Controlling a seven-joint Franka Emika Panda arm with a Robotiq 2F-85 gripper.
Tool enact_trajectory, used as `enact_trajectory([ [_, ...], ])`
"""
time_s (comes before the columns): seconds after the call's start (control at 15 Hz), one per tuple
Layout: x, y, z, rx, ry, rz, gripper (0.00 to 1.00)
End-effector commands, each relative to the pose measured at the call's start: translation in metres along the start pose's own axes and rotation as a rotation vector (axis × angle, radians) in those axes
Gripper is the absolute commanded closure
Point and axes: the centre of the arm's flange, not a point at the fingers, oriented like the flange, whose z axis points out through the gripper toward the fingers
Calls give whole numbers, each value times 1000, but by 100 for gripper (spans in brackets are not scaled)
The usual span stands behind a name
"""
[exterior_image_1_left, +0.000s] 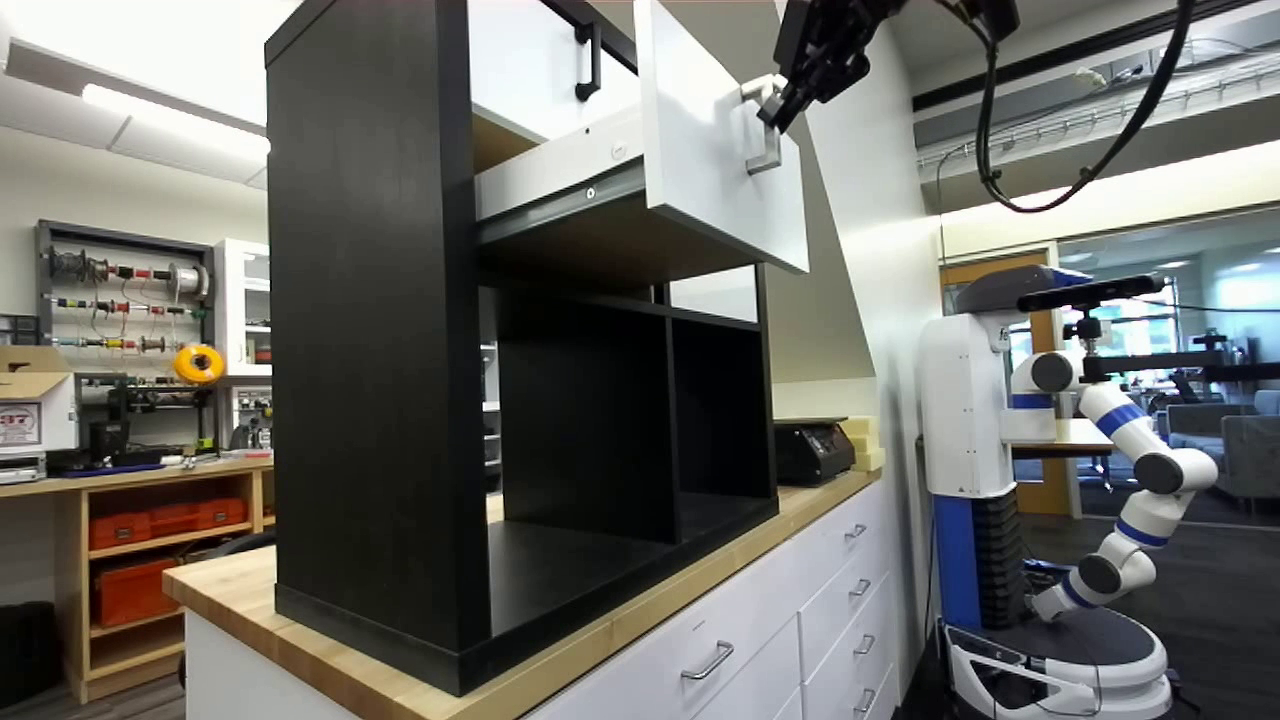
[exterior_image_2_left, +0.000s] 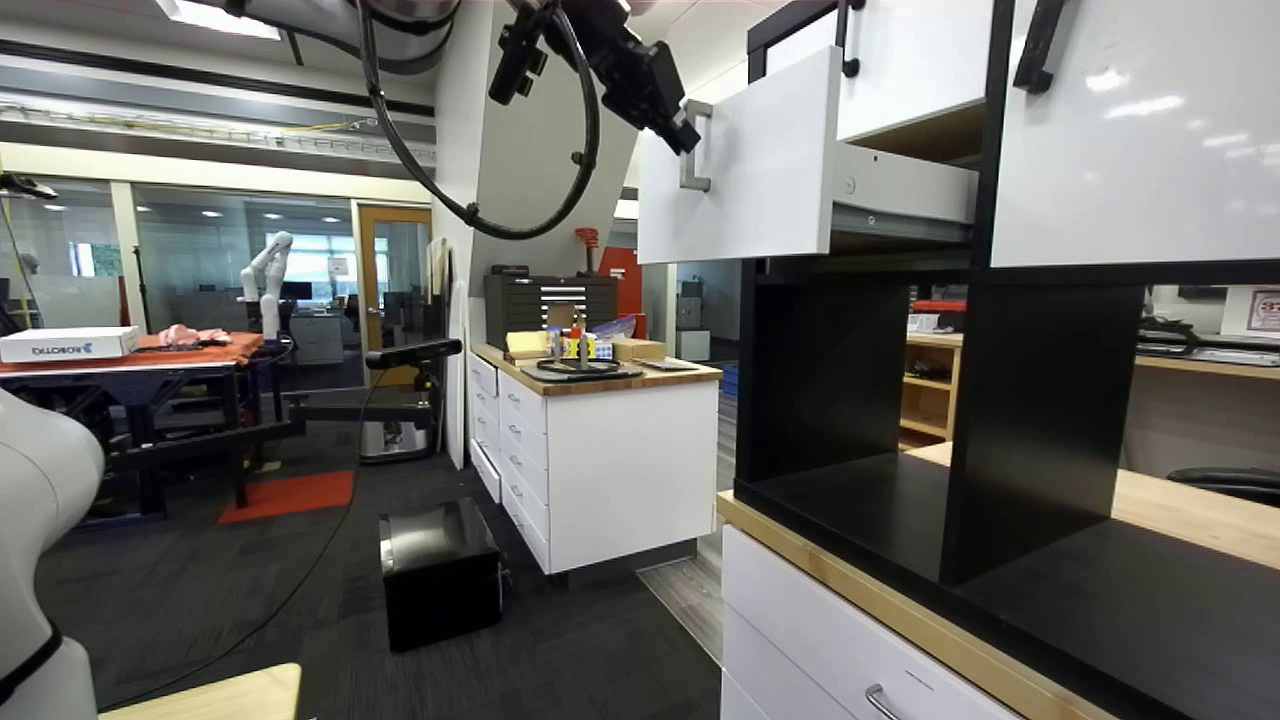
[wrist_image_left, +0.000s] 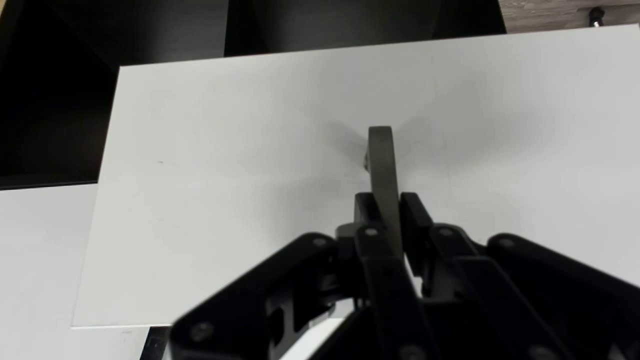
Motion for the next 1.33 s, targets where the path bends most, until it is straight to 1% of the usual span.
enact_trajectory([
  [0.0,-9,12,-25,-3,21,47,96],
  [0.2,-15,14,-28,-2,18,53,96],
  [0.47,-14,14,-28,0,17,60,96],
  [0.53,-13,14,-28,4,13,58,60],
  [0.6,-13,14,-28,-1,15,62,60],
  [0.8,-10,19,-40,-8,37,77,42],
  [1.13,-8,25,-54,-19,57,93,9],
  [1.2,-8,25,-55,-21,56,95,3],
  [1.27,-7,25,-55,-17,50,95,1],
])
